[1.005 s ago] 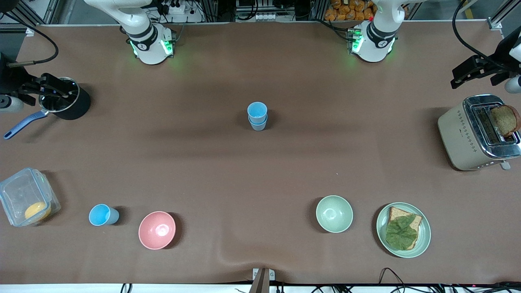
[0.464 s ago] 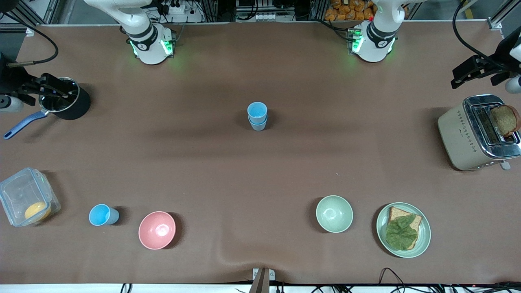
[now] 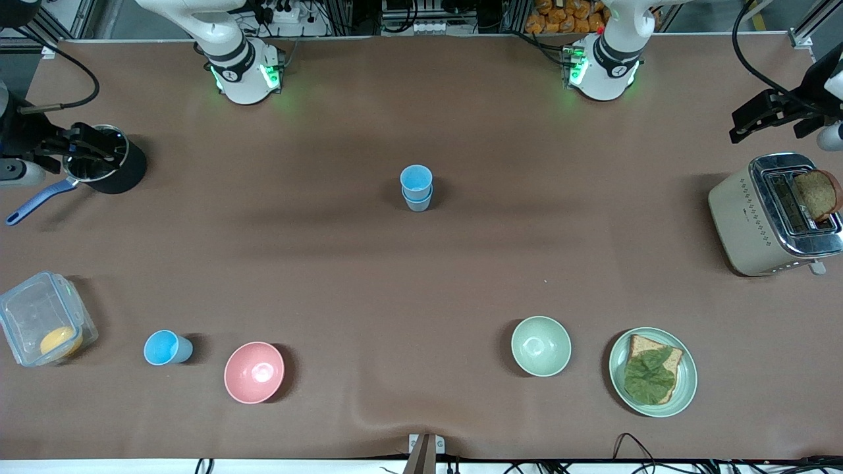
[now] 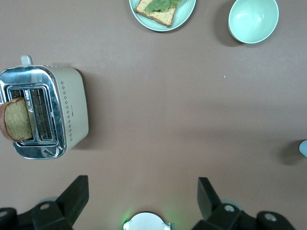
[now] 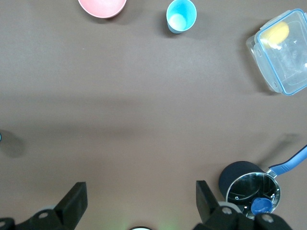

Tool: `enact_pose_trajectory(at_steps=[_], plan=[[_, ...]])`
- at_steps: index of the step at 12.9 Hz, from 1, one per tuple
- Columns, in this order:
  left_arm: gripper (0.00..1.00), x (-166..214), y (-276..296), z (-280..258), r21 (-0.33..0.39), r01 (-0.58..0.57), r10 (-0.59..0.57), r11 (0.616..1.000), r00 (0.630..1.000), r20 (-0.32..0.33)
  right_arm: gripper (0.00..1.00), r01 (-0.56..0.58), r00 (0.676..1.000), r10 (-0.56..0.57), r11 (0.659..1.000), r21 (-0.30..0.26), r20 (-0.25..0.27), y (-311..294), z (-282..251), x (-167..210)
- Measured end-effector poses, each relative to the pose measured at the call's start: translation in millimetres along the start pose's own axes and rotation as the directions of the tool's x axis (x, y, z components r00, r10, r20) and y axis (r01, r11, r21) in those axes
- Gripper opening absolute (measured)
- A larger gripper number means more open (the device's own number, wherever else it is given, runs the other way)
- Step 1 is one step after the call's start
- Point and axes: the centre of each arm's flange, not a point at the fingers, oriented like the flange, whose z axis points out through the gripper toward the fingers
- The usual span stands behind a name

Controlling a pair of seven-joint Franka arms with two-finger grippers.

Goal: Stack blue cups with both arms

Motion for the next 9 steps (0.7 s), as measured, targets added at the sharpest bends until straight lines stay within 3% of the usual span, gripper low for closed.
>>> enact_pose_trajectory(at_steps=[9], plan=[[1.0,-0.9,-0.1,0.7,0.001,0.0,0.0,1.0,1.0,0.008,1.0,-0.001,1.0,0.001,1.0,-0.004,-0.006,0.5,-0.2,1.3]])
